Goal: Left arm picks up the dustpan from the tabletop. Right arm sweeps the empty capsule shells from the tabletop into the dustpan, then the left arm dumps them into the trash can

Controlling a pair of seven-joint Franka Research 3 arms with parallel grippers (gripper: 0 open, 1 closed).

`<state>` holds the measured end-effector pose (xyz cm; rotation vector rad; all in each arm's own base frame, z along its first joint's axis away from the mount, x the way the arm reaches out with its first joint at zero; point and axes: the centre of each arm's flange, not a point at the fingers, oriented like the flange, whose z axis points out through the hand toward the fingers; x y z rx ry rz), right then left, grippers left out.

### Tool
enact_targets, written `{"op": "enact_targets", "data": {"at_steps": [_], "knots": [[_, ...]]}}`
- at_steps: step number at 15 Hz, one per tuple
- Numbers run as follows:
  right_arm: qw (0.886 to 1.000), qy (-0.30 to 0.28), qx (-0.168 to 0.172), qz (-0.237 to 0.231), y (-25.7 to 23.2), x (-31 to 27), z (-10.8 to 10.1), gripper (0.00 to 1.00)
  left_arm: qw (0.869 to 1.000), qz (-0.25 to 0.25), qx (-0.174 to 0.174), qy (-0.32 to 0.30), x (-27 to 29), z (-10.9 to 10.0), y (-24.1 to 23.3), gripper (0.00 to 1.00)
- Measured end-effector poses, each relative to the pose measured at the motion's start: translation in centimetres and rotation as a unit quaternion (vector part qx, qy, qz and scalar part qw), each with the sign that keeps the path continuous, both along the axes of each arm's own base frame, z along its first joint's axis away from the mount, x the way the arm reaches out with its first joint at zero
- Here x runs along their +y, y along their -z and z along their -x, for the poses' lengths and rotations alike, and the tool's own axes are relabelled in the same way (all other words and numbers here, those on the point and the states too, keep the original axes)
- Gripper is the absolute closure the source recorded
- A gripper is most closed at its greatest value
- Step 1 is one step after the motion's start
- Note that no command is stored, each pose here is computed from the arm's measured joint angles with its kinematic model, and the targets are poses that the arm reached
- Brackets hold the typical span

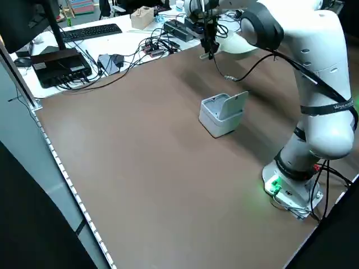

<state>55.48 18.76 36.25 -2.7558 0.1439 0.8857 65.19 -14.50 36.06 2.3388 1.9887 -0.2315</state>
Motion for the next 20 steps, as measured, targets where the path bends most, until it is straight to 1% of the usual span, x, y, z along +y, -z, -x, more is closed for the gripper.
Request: {"op": "enact_targets", "data": {"at_steps": [2,4,7,9,10,11,14,16,20], "knots": [[1.0,-0.02,0.01,0.004,2.5,0.5,1.7,0.74,1.0,0.009,-0.01,-0.004,1.5,-0.9,-1.1,0.67],[0.999,-0.039,-0.004,-0.001,4.4,1.3,4.2,0.74,1.0,0.013,-0.017,-0.005,2.9,-1.4,-1.6,0.67],[0.998,-0.062,-0.02,-0.001,5.6,2.2,9.1,0.74,1.0,0.013,-0.021,-0.006,4.8,-2.0,-2.5,0.67],[0.997,-0.07,-0.038,0.004,6.5,2.7,11.9,0.74,1.0,0.008,-0.019,0.005,6.8,-2.5,-3.3,0.67],[0.996,-0.074,-0.046,0.007,7.2,2.8,13.3,0.74,1.0,0.004,-0.021,0.01,8.3,-2.8,-3.7,0.67],[0.995,-0.081,-0.053,0.012,8.5,2.7,15.6,0.74,0.999,-0.008,-0.026,0.02,11.7,-3.3,-3.8,0.67],[0.994,-0.083,-0.068,0.02,10.7,1.8,17.8,0.74,0.999,-0.016,-0.028,0.043,15.6,-3.0,-4.7,0.67],[0.993,-0.083,-0.079,0.027,12.2,1.4,19.0,0.74,0.997,-0.027,-0.024,0.062,16.9,-2.2,-5.3,0.67],[0.991,-0.078,-0.1,0.033,13.4,0.8,19.6,0.74,0.994,-0.058,-0.011,0.094,18.7,0.1,-5.5,0.67]]}}
